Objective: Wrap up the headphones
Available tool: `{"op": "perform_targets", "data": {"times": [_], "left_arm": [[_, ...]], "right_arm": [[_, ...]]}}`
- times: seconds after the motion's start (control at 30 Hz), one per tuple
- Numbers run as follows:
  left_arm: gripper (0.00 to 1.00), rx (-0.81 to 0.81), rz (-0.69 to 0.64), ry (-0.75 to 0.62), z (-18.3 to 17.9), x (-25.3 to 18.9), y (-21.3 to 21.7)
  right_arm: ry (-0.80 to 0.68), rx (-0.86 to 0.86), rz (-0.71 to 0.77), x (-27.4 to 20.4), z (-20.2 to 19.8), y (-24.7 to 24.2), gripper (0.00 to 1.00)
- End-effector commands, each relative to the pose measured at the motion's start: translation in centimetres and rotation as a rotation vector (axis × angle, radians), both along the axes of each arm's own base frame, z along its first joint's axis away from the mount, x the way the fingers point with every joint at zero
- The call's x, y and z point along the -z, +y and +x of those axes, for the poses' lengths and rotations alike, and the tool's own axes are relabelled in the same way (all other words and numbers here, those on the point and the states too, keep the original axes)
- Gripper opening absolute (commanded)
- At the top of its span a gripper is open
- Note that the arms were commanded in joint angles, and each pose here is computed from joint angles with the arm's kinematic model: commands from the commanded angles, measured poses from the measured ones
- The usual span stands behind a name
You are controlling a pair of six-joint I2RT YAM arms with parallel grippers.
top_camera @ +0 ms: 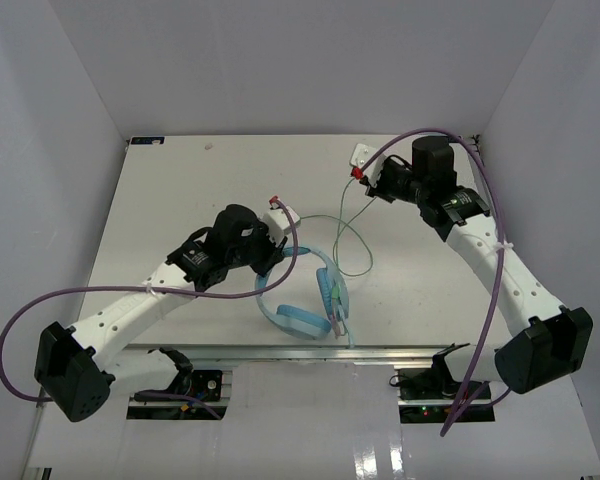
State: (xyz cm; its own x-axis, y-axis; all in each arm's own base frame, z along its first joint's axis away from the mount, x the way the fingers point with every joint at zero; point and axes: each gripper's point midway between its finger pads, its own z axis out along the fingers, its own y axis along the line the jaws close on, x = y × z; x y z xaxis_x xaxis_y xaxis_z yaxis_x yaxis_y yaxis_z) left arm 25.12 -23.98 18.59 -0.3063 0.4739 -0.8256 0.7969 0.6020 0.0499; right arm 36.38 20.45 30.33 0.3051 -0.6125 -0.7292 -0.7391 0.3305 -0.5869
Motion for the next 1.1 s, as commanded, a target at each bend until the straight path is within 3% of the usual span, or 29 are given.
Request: {"op": "perform_targets", "data": {"times": [0.0, 0.1, 0.33, 0.57, 0.63, 0.8, 0.97, 1.07], "left_arm": [[0.0, 0.108, -0.394, -0.055, -2.3, -11.0, -4.1], [0.0, 0.047, -0.528, -0.129, -2.0, -15.6, -3.6], [0.0, -0.033, -0.813, -0.154, -1.4, -24.2, -3.8], [0.0, -0.215, -0.993, -0.129, 2.0, -30.1, -3.5], [0.0, -0.227, -1.024, -0.109, 2.3, -30.9, -3.8], [0.0, -0.284, -1.101, -0.062, 3.5, -31.2, -4.1], [0.0, -0.339, -1.226, -0.06, 4.3, -32.2, -3.4], [0.0, -0.364, -1.306, -0.037, 5.0, -32.8, -3.4]], "right_arm": [[0.108, 0.018, 0.117, 1.7, -0.7, 0.5, 0.08], [0.227, -0.023, 0.204, 3.3, -2.2, 0.0, 0.08], [0.584, -0.361, 0.402, 4.8, -9.6, 2.5, 0.08], [0.688, -0.567, 0.536, 1.4, -12.7, 3.7, 0.12], [0.686, -0.597, 0.562, 0.1, -12.9, 3.9, 0.18], [0.742, -0.605, 0.604, -0.7, -13.2, 4.4, 0.52], [0.745, -0.628, 0.618, -0.8, -13.6, 5.1, 0.69], [0.77, -0.641, 0.632, -0.3, -14.2, 5.4, 0.74]]}}
